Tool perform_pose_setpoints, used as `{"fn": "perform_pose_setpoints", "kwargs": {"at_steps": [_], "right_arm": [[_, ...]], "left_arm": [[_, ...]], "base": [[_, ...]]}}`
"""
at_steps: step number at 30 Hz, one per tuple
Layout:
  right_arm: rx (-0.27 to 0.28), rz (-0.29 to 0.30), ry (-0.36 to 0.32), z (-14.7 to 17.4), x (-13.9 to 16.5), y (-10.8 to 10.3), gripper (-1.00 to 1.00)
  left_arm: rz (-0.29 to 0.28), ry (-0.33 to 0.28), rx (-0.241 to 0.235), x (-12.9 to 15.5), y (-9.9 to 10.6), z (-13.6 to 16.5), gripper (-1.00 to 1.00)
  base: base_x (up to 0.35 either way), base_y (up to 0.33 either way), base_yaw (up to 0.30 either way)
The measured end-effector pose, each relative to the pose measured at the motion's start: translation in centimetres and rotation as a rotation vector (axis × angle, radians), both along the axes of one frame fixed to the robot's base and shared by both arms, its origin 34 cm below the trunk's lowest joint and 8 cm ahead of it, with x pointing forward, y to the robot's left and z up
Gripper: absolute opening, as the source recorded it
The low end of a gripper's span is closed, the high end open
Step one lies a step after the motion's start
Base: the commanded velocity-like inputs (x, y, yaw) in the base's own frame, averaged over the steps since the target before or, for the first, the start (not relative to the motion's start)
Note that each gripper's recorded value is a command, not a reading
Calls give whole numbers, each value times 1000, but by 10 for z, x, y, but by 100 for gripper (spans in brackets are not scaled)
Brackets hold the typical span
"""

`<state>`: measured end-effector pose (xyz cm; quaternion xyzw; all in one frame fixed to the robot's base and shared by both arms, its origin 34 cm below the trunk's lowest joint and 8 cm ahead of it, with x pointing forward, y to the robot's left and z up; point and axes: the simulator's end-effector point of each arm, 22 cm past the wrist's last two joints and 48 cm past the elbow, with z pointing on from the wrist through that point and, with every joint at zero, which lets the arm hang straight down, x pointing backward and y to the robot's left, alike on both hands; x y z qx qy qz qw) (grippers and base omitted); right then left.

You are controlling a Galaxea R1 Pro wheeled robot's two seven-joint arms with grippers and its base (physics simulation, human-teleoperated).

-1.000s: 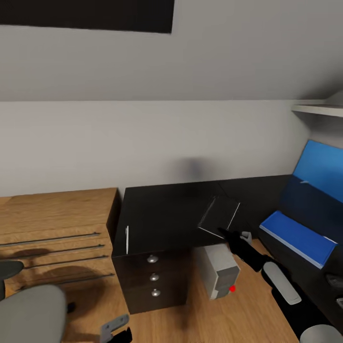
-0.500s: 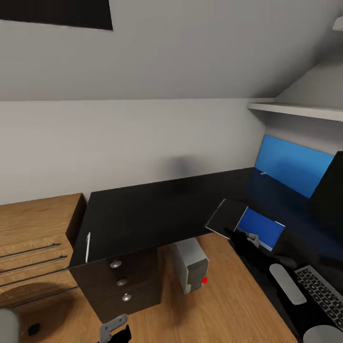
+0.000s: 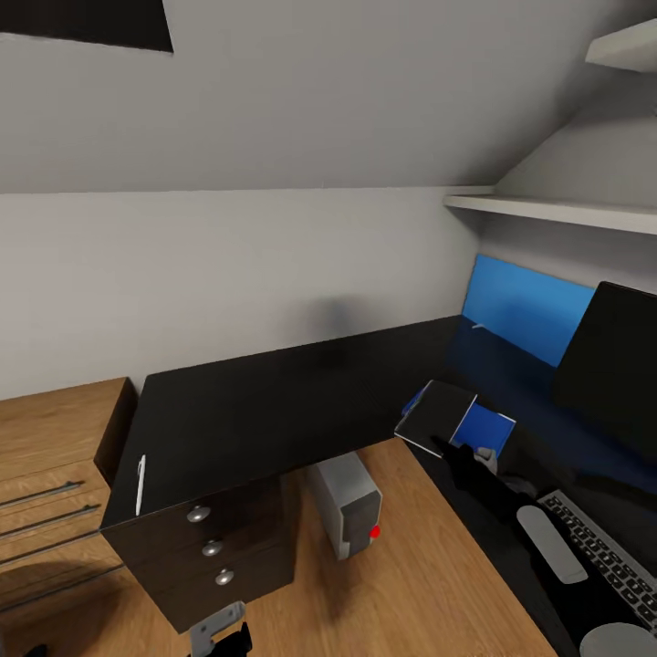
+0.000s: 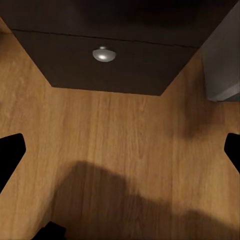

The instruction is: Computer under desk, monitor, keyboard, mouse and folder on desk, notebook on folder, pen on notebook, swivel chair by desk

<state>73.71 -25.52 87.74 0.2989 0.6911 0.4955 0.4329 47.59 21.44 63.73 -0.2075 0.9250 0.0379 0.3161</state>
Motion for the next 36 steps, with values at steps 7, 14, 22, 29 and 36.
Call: {"fn": "perform_pose_setpoints", "kwargs": {"at_steps": [7,14,22,29,36], "right_arm": [[-29,-44,75,-18,7,-15,-100],[-15,-136,115,-11,36,-47,-100],[57,-197,145,-22,40,-47,-100],[87,-200,161,-29,37,-44,-100],[237,-247,149,-19,40,-51,-100]], "left_arm": [[-9,14,2,-5,-2,-4,100],[-20,18,4,-6,-5,-6,100],[-21,16,6,-6,-4,-6,100],[-20,14,7,-6,-4,-5,100],[-21,6,4,-4,-4,-3,100]], "base": [[0,0,-2],[0,0,0],[0,0,0],[0,0,0],[0,0,0]]}}
